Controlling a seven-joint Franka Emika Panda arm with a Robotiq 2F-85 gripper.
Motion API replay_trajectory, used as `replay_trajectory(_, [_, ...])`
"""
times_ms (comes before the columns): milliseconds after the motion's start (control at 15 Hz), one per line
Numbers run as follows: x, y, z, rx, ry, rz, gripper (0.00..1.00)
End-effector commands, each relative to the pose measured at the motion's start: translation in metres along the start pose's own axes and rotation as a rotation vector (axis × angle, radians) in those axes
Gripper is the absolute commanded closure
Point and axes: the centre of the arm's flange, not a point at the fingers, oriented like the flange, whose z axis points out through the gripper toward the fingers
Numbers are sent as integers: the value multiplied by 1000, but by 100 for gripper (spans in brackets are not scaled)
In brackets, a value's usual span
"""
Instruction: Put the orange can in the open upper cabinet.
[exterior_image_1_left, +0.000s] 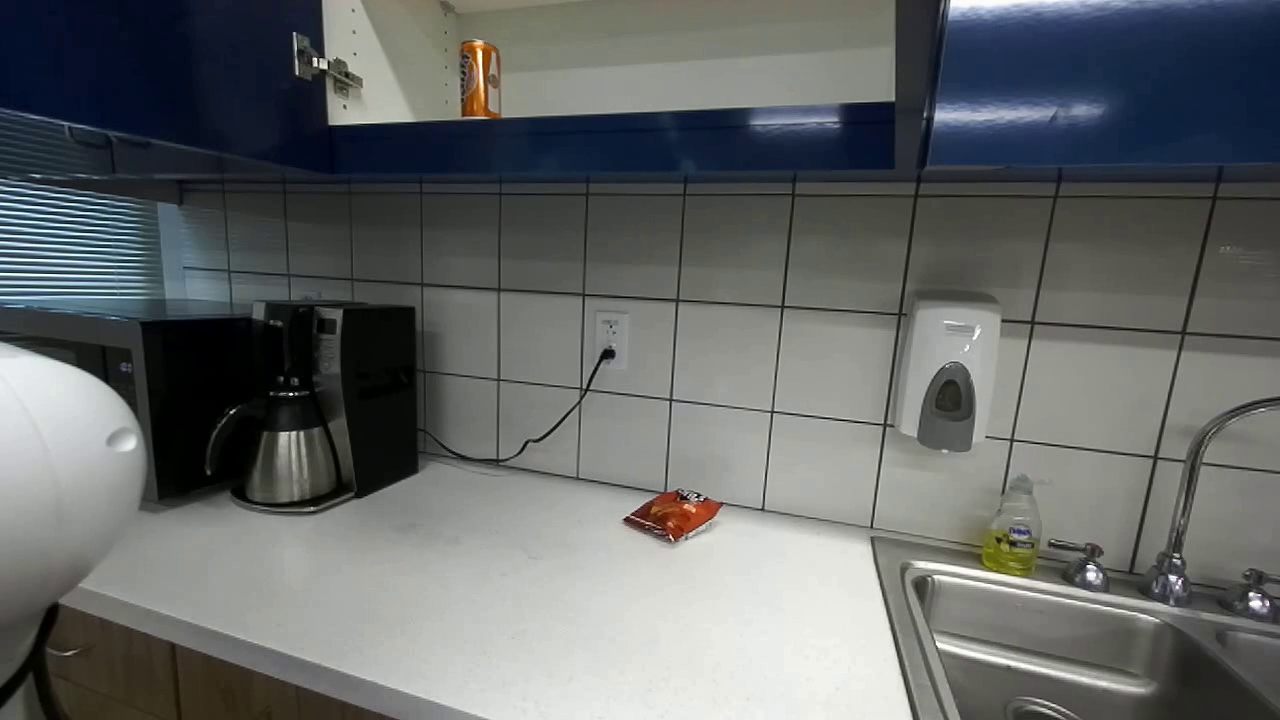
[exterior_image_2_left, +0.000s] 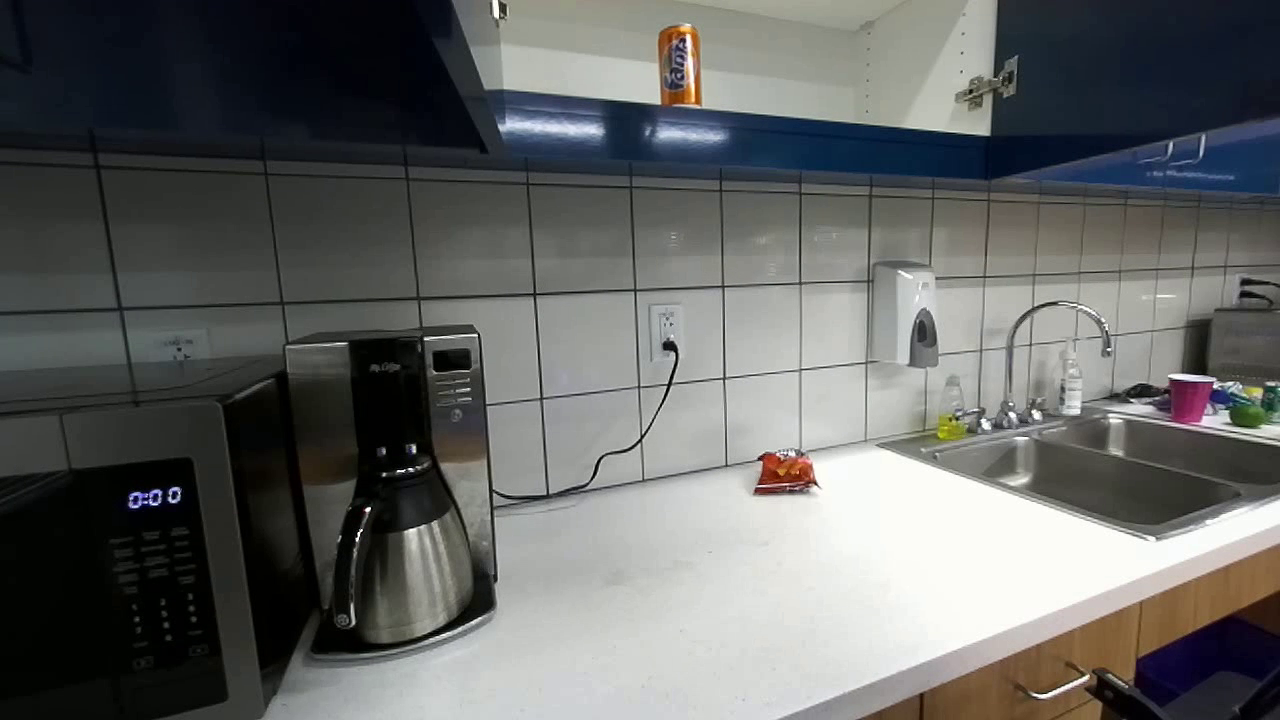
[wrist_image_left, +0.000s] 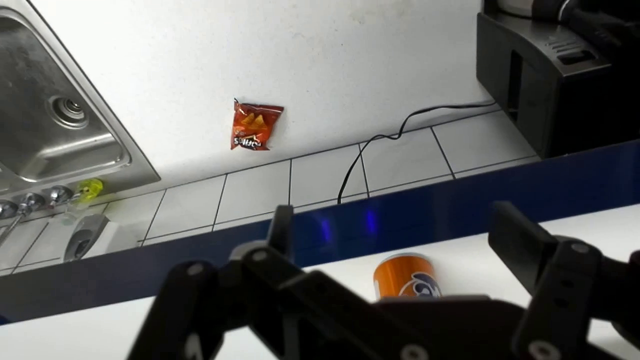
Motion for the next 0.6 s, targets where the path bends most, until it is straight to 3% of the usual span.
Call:
replay_trajectory(0, [-58,27,32,-8,-36,9,0])
replay_trajectory(533, [-100,40,80,-50,-110,-16,0])
